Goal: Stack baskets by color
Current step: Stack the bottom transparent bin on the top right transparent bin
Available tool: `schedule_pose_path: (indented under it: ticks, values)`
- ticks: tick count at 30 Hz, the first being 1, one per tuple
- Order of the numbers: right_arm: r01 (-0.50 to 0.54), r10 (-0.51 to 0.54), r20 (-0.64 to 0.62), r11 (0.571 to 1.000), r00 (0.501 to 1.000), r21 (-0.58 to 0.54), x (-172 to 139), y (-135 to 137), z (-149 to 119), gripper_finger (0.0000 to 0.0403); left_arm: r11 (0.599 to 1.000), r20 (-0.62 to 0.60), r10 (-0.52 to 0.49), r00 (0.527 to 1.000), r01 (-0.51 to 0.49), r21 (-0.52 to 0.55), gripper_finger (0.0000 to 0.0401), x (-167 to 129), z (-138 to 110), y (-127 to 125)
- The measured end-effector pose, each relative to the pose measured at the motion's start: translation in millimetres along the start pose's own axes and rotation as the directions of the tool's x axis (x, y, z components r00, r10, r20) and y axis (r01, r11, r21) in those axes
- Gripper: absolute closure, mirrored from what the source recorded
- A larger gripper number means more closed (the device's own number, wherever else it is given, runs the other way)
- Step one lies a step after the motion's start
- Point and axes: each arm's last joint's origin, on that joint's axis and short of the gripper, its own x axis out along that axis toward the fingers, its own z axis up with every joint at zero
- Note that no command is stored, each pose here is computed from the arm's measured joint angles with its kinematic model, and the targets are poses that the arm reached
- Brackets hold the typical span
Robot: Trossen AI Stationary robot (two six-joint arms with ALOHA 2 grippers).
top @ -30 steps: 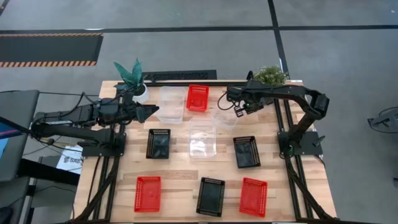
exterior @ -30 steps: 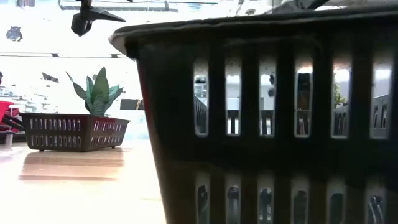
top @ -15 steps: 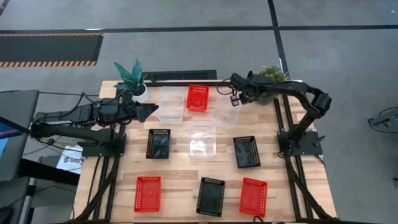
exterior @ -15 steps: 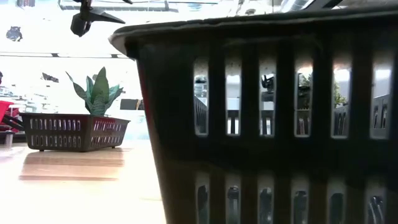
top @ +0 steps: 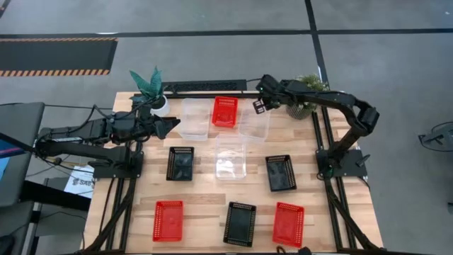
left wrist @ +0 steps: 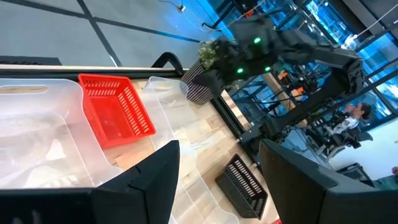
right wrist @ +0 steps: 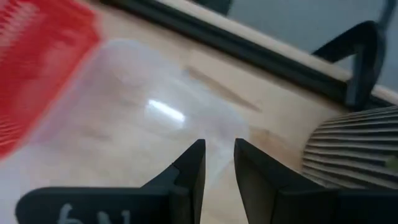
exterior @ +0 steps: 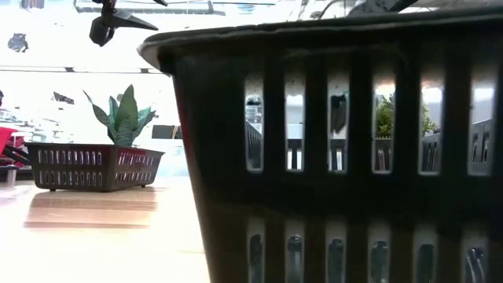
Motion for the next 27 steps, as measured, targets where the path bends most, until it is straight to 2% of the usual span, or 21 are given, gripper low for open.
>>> schedule_pose_path:
  ticks: [4, 6, 10, 17, 21, 27]
  values:
    - [-0.17, 0.183, -0.107, 0.978, 0.977, 0.121, -37, 21, -12, 0.0295, 1.0, -0.007, -0.006, 1.0, 0.006, 0.0, 0.0192, 0, 0, 0]
    - [-0.226, 0.243, -0.148, 0.966, 0.959, 0.123, -51, 36, -27, 0.0295, 1.0, -0.015, -0.013, 1.0, 0.013, 0.0, 0.0192, 0, 0, 0]
    - [-0.281, 0.293, -0.187, 0.955, 0.937, 0.09, -70, 73, -63, 0.0295, 1.0, -0.021, -0.017, 1.0, 0.017, 0.004, 0.0192, 0, -1, 0]
    - [-0.219, 0.219, -0.235, 0.975, 0.947, 0.024, -62, 122, -118, 0.0285, 1.0, -0.022, -0.018, 1.0, 0.018, 0.024, 0.0192, 0, -1, -1]
    - [-0.159, 0.175, -0.272, 0.984, 0.946, 0.078, -43, 140, -136, 0.0246, 0.998, -0.038, -0.03, 0.999, 0.032, 0.056, 0.0192, 0, -1, -1]
    - [-0.149, 0.172, -0.277, 0.983, 0.945, 0.104, -21, 156, -146, 0.0174, 0.995, -0.046, -0.037, 0.998, 0.041, 0.094, 0.0192, 0, -1, -1]
